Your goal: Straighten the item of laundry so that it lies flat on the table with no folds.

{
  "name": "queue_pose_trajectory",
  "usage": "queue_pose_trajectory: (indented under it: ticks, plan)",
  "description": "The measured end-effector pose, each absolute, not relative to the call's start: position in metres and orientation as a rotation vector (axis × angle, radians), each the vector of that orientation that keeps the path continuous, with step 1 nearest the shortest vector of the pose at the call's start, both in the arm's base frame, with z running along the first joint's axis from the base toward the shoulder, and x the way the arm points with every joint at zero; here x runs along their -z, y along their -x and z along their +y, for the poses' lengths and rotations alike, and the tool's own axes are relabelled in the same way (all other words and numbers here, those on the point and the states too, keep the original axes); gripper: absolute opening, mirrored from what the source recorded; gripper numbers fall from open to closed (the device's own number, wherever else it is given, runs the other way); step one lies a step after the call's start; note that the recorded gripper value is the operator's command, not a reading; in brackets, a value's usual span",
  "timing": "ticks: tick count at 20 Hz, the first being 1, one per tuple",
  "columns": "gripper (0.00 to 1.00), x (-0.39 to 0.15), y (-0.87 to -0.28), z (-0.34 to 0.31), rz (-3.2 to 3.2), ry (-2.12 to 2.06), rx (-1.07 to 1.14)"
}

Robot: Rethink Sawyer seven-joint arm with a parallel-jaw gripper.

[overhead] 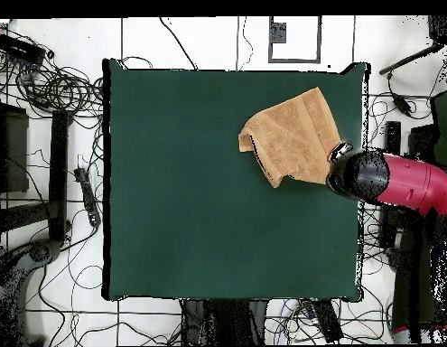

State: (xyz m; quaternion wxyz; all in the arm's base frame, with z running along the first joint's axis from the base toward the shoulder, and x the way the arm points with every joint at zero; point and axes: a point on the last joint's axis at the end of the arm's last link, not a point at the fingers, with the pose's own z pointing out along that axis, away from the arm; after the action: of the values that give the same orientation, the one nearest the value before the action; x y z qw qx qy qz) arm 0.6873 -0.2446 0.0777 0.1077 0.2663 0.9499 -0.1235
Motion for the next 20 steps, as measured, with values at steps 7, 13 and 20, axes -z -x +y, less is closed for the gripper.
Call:
queue_pose_trajectory:
  ticks: [7,13,20]
  plan:
    - [1.00,-0.028,-0.692,-0.244,2.795,-0.826,0.221]
    - [1.00,0.014,-0.690,-0.217,2.844,-0.872,0.089]
    - [1.00,0.036,-0.693,-0.187,2.872,-0.880,-0.001]
